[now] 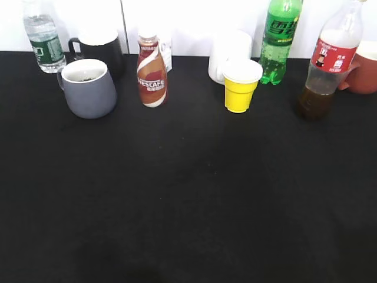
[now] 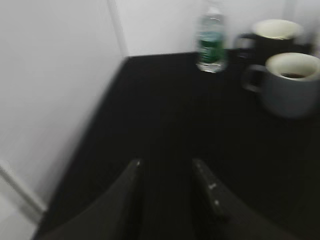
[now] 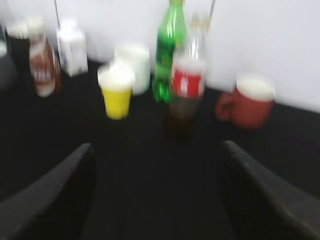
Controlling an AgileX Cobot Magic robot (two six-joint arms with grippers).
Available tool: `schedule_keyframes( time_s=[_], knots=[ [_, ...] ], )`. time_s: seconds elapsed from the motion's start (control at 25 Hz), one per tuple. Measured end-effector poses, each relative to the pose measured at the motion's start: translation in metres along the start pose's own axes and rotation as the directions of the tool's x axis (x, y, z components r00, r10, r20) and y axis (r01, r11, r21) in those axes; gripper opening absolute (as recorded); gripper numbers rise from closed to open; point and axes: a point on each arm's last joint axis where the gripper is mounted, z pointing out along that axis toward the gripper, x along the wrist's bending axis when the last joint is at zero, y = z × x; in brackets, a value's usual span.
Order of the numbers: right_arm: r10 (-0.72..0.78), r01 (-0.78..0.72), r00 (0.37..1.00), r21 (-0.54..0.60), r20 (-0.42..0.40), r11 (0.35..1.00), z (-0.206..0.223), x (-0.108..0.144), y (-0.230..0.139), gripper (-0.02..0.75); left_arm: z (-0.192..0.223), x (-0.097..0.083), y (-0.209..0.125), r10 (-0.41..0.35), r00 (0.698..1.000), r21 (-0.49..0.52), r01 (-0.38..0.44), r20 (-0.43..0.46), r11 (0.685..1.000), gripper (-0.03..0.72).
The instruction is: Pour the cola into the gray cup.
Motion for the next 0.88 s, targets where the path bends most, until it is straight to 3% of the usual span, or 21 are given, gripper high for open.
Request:
schedule_keyframes(
  time_s=[0.2,0.24,0.36,0.88],
  knots=[
    [0.014,-0.014,1.0,0.113,-0.001,0.994,-0.029,0.003,-0.025,0.575,-0.001,-0.004,-0.015,0.003,0.999,0.165,-0.011,0.048,0.986,0.238],
    [0.022,-0.021,1.0,0.118,-0.001,0.993,-0.033,0.004,-0.028,0.575,-0.002,-0.005,-0.016,-0.001,0.998,0.177,-0.009,0.056,0.984,0.238],
    [0.059,-0.054,0.998,0.27,-0.008,0.961,-0.037,0.006,-0.042,0.575,-0.002,-0.008,-0.018,-0.019,0.996,0.193,0.003,0.082,0.981,0.238],
    [0.063,-0.062,0.998,0.209,0.003,0.976,-0.031,0.005,-0.041,0.575,0.004,-0.01,-0.018,-0.036,0.994,0.157,0.02,0.099,0.987,0.238]
  ],
)
